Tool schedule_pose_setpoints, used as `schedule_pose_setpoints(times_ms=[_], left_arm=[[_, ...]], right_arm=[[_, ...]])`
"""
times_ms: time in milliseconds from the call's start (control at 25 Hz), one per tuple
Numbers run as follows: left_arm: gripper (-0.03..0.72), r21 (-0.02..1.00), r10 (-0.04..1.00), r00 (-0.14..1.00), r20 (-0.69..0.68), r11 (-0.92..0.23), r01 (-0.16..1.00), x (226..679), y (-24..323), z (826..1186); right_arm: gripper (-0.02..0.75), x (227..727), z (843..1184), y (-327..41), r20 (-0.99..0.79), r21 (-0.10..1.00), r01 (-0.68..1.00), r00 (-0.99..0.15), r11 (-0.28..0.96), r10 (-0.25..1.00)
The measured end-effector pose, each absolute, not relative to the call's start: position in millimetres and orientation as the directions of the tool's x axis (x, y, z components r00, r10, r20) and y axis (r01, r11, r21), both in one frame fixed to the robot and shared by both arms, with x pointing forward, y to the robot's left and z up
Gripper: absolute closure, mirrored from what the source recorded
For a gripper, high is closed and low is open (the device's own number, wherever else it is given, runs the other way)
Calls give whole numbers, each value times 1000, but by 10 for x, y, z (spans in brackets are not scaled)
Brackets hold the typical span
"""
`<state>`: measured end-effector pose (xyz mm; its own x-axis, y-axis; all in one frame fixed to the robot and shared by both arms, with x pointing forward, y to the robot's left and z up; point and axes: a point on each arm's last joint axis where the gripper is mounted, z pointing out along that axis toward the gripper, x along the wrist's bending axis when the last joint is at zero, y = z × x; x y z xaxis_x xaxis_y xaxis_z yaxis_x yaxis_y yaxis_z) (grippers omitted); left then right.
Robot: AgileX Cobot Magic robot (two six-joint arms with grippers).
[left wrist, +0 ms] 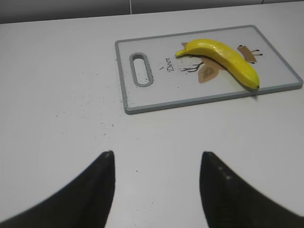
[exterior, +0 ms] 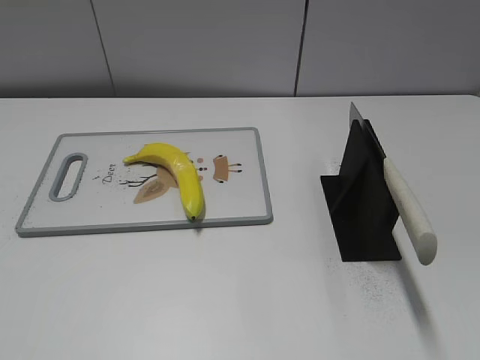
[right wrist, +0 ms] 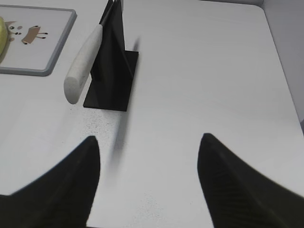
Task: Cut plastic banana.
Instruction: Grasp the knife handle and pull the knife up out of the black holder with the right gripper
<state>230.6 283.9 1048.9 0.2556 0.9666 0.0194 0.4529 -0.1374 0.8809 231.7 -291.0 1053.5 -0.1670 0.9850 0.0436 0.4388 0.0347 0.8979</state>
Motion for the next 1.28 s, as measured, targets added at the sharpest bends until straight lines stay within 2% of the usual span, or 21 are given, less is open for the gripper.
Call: schedule_pose_setpoints(times_ms=[1280], left_arm=[[136, 881, 966, 256, 19, -137, 453, 2306, 2838, 10489]], right_arm=[[220, 2318, 10536, -2910, 44, 898, 438, -167, 34, 985]])
